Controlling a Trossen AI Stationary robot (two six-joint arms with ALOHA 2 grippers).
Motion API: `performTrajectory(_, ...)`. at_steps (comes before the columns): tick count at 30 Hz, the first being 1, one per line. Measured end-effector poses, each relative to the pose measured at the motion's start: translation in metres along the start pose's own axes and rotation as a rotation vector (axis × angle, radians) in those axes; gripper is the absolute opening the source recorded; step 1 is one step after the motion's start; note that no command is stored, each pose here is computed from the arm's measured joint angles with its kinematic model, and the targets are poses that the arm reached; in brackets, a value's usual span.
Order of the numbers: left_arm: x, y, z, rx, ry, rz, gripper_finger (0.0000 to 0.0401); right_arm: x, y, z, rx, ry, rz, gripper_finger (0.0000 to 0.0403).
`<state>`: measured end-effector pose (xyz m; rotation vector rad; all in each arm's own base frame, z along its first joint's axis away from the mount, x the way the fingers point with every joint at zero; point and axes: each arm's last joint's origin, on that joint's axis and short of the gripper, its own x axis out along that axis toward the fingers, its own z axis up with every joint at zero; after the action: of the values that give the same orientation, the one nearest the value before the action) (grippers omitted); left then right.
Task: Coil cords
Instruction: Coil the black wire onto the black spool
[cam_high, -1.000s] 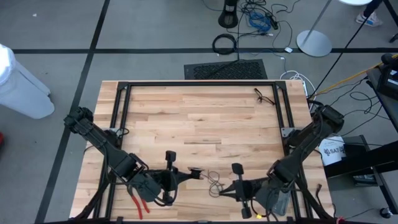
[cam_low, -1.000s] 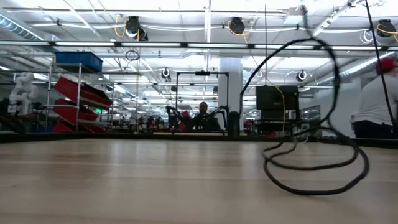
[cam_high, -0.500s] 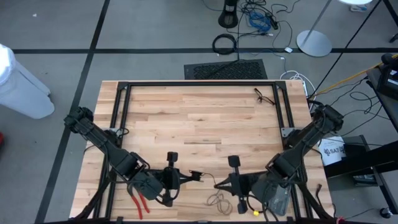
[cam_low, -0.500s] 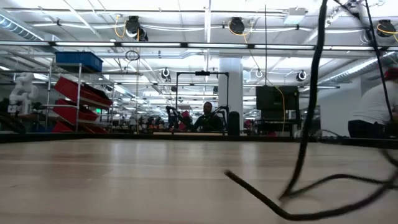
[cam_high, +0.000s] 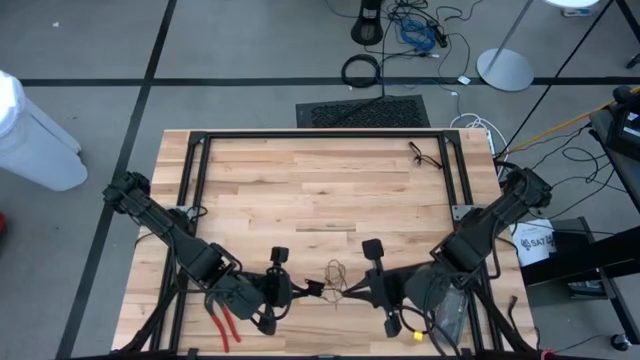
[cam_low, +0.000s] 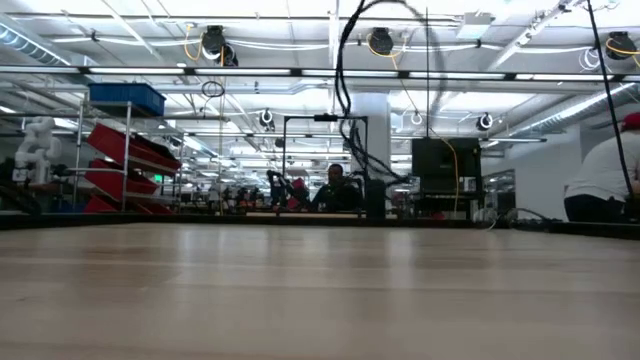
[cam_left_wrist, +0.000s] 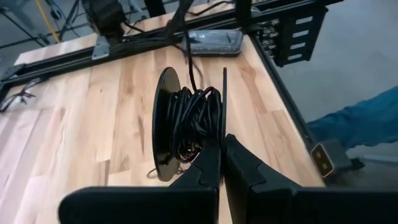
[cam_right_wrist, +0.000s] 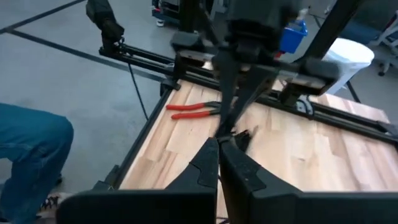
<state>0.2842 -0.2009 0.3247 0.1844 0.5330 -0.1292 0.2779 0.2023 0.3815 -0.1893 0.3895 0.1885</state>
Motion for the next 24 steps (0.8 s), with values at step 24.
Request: performTrajectory(24,0.018,-0.004,0.016,0.145,-0.173,-0.117,0.0008,0.038,-0.047,0.005,-0.029,-0.034,0.036,0.0000)
